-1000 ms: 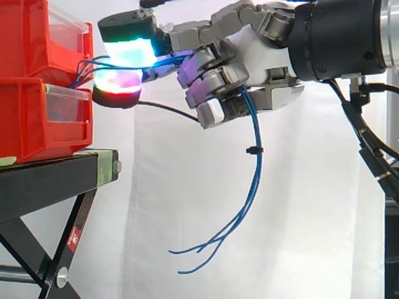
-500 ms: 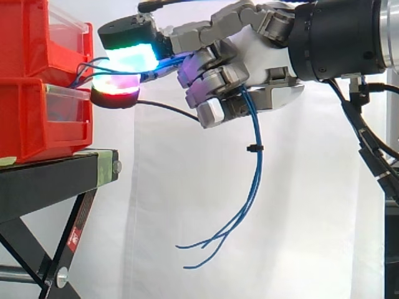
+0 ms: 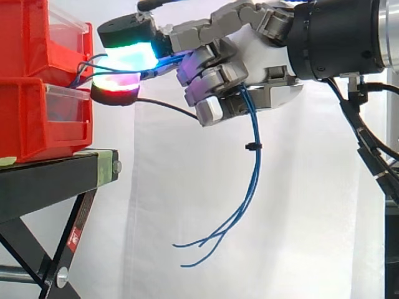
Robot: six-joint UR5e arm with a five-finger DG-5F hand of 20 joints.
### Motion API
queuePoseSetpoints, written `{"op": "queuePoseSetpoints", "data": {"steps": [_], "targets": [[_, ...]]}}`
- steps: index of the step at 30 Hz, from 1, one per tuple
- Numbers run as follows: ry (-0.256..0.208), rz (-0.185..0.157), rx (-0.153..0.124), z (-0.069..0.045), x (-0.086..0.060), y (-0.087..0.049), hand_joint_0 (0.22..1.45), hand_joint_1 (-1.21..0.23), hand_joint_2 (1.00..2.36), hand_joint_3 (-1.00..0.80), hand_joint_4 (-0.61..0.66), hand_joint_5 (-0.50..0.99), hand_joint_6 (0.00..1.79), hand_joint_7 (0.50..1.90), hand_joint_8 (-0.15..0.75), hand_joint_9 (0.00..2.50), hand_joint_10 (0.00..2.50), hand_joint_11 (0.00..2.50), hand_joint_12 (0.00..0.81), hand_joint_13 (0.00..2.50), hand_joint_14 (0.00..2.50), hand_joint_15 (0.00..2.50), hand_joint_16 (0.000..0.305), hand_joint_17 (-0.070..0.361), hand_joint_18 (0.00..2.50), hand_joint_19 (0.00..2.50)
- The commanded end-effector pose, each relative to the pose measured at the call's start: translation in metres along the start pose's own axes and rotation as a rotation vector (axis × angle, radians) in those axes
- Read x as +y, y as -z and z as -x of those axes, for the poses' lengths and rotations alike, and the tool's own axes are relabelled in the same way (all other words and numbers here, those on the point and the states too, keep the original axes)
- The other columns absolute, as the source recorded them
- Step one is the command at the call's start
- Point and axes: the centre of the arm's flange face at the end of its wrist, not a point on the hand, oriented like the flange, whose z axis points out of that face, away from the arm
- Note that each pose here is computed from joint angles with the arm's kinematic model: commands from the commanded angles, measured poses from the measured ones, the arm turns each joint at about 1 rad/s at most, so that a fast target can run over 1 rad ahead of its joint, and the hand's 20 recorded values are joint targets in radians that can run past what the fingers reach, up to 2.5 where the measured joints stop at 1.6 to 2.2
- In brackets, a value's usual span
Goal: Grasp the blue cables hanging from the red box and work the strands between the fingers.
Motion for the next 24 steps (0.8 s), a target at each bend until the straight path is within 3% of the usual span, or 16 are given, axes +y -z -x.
{"op": "queuePoseSetpoints", "data": {"steps": [1,2,3,4,6,8,9,10,11,13,14,17,21,23,24], "targets": [[-0.007,0.008,-0.001,-0.0005,0.0011,-0.0009,1.02,-0.84,1.14,0.01,0.01,0.56,0.0,1.42,0.556,1.86,2.5,2.5,0.692,2.11,2.5,1.81,0.255,0.192,2.5,0.78],[-0.007,0.008,-0.001,-0.0005,0.0011,-0.0009,0.93,-0.83,1.01,-0.08,0.03,0.46,0.07,1.38,0.556,1.86,2.5,2.5,0.692,2.11,2.5,1.81,0.255,0.192,2.5,0.78],[-0.007,0.008,-0.002,-0.0003,0.0011,-0.0009,0.94,-0.8,1.01,-0.22,0.01,0.32,0.34,1.22,0.556,1.86,2.5,2.5,0.692,2.11,2.5,1.81,0.255,0.192,2.5,0.78],[-0.007,0.008,-0.001,-0.0005,0.0011,-0.0009,0.95,-0.81,1.01,-0.29,0.0,0.24,0.51,1.15,0.556,1.86,2.5,2.5,0.692,2.11,2.5,1.81,0.255,0.192,2.5,0.78],[-0.007,0.008,-0.002,-0.0003,0.0011,-0.0009,1.13,-0.85,1.01,-0.48,-0.08,0.03,1.0,1.0,0.556,1.86,2.5,2.5,0.692,2.11,2.5,1.81,0.255,0.192,2.5,0.78],[-0.007,0.008,-0.001,-0.0005,0.0011,-0.0009,1.22,-0.86,1.02,-0.53,-0.09,0.06,0.96,1.09,0.556,1.86,2.5,2.5,0.692,2.11,2.5,1.81,0.255,0.192,2.5,0.78],[-0.007,0.008,0.001,-0.0006,0.0011,-0.0009,1.23,-0.86,1.01,-0.59,-0.1,0.04,1.04,1.08,0.556,1.86,2.5,2.5,0.692,2.11,2.5,1.81,0.255,0.192,2.5,0.78],[-0.007,0.009,0.002,-0.0008,0.0012,-0.0009,1.25,-0.85,1.01,-0.71,-0.1,0.02,1.08,1.09,0.556,1.86,2.5,2.5,0.692,2.11,2.5,1.81,0.255,0.192,2.5,0.78],[-0.007,0.009,0.002,-0.0008,0.0012,-0.0009,1.21,-0.87,1.0,-0.98,-0.08,-0.04,1.21,1.08,0.556,1.86,2.5,2.5,0.692,2.11,2.5,1.81,0.255,0.192,2.5,0.78],[-0.007,0.009,0.004,-0.0009,0.0012,-0.0009,1.17,-0.87,1.0,-1.0,-0.08,-0.06,1.24,1.1,0.556,1.86,2.5,2.5,0.692,2.11,2.5,1.81,0.255,0.192,2.5,0.78],[-0.007,0.009,0.004,-0.0009,0.0012,-0.0009,1.16,-0.87,1.0,-1.0,-0.06,-0.09,1.36,1.05,0.556,1.86,2.5,2.5,0.692,2.11,2.5,1.81,0.255,0.192,2.5,0.78],[-0.008,0.01,0.004,-0.001,0.0013,-0.001,1.21,-0.87,1.0,-1.0,-0.05,-0.07,1.44,1.03,0.556,1.86,2.5,2.5,0.692,2.11,2.5,1.81,0.255,0.192,2.5,0.78],[-0.011,0.014,0.004,-0.0021,0.0019,-0.001,1.34,-0.8,1.01,-0.59,-0.04,0.07,1.47,1.06,0.556,1.86,2.5,2.5,0.692,2.11,2.5,1.81,0.255,0.192,2.5,0.78],[-0.011,0.014,0.003,-0.0012,0.0017,-0.0014,1.34,-0.79,1.01,-0.52,-0.04,0.08,1.47,1.03,0.556,1.86,2.5,2.5,0.692,2.11,2.5,1.81,0.255,0.192,2.5,0.78],[-0.012,0.015,0.003,-0.0013,0.0019,-0.0015,1.33,-0.78,1.01,-0.59,-0.03,0.05,1.38,1.04,0.556,1.86,2.5,2.5,0.692,2.11,2.5,1.81,0.255,0.192,2.5,0.78]]}}
